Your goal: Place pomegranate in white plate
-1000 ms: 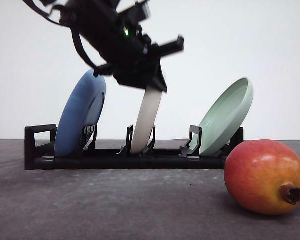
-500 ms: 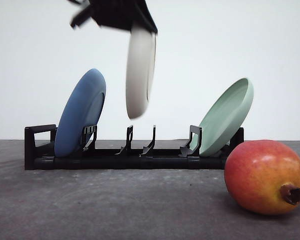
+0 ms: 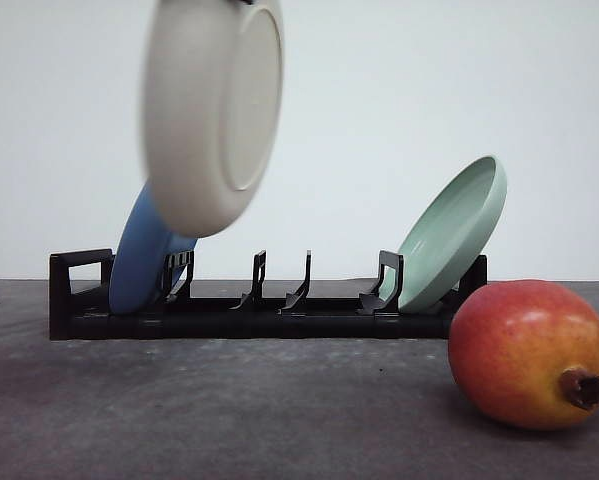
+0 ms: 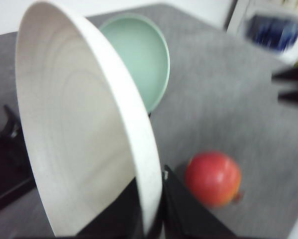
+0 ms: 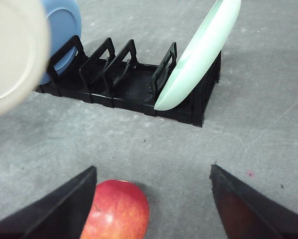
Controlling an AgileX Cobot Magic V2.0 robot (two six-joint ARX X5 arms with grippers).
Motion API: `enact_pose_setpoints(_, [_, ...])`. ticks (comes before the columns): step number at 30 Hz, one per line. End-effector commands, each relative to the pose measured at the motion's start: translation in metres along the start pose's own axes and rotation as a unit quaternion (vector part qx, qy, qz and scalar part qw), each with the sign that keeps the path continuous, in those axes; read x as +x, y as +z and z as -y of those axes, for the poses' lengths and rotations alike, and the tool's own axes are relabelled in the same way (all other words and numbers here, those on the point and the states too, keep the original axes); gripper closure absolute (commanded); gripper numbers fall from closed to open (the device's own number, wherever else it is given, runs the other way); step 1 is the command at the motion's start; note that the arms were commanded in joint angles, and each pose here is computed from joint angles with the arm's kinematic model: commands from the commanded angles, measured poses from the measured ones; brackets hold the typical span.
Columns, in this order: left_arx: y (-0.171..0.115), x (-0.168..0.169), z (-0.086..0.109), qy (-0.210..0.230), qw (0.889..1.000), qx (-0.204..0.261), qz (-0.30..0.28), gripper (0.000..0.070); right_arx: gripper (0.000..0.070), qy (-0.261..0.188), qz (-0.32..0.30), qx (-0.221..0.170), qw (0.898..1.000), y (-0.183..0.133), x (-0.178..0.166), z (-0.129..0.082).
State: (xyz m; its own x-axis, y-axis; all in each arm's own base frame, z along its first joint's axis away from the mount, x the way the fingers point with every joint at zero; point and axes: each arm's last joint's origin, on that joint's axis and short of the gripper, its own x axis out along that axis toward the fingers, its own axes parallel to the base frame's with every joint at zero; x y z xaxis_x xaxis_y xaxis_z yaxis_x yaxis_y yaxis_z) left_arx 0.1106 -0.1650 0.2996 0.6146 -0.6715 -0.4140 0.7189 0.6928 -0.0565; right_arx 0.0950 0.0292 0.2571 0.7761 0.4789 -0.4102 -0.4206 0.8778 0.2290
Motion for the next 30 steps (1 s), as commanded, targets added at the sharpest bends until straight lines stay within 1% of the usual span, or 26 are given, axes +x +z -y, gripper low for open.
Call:
enact_pose_setpoints(1, [-0.005,0.001,0.005,-0.007,0.997,0.075,-0.034,0.0694,0.0241,0.003,0.009,-0.005,1.000,0.004,-0.002,-0.002])
enact_pose_setpoints(4, [-0.018,0.002,0.010,-0.011,0.986,0.140,-0.093,0.0694,0.0240,0.003,0.009,-0.005,1.000,0.004,-0.002,-0.002])
enact_pose_setpoints(6, [-0.026,0.006,0.013,-0.012,0.974,0.182,-0.131,0.0694,0.0241,0.003,0.009,-0.005,1.000,0.004,-0.002,-0.002])
enact_pose_setpoints(8, [-0.033,0.012,0.017,0.003,0.962,0.219,-0.163,0.0694,0.0241,0.003,0.009,-0.005,1.000,0.004,-0.002,-0.002])
enact_pose_setpoints(11, [-0.041,0.027,0.024,0.024,0.942,0.272,-0.194,0.0694,0.0241,0.003,0.009,-0.005,1.000,0.004,-0.002,-0.002])
enact_pose_setpoints(13, [-0.047,0.038,0.029,0.022,0.932,0.297,-0.208,0.0694,0.0241,0.003,0.009,-0.006,1.000,0.004,-0.002,-0.002])
enact_pose_setpoints(16, [-0.056,0.053,0.038,0.016,0.919,0.320,-0.229,0.0694,0.0241,0.003,0.009,-0.005,1.000,0.004,-0.002,-0.002])
enact_pose_setpoints(20, [-0.071,0.071,0.047,0.023,0.903,0.343,-0.257,0.0692,0.0241,0.003,0.009,-0.006,1.000,0.004,-0.002,-0.002])
enact_pose_setpoints(22, [-0.077,0.078,0.050,0.025,0.897,0.351,-0.269,0.0674,0.0241,0.003,0.009,-0.006,1.000,0.004,-0.002,-0.002])
enact_pose_setpoints(27, [-0.091,0.090,0.053,0.022,0.883,0.362,-0.299,0.0662,0.0240,0.003,0.009,-0.006,1.000,0.004,-0.002,-0.002])
enact_pose_setpoints(28, [-0.092,0.092,0.053,0.021,0.881,0.363,-0.302,0.0647,0.0240,0.003,0.009,-0.006,1.000,0.004,-0.002,-0.002])
enact_pose_setpoints(30, [-0.094,0.093,0.054,0.018,0.880,0.362,-0.306,0.0595,0.0241,0.003,0.009,-0.006,1.000,0.004,-0.002,-0.002])
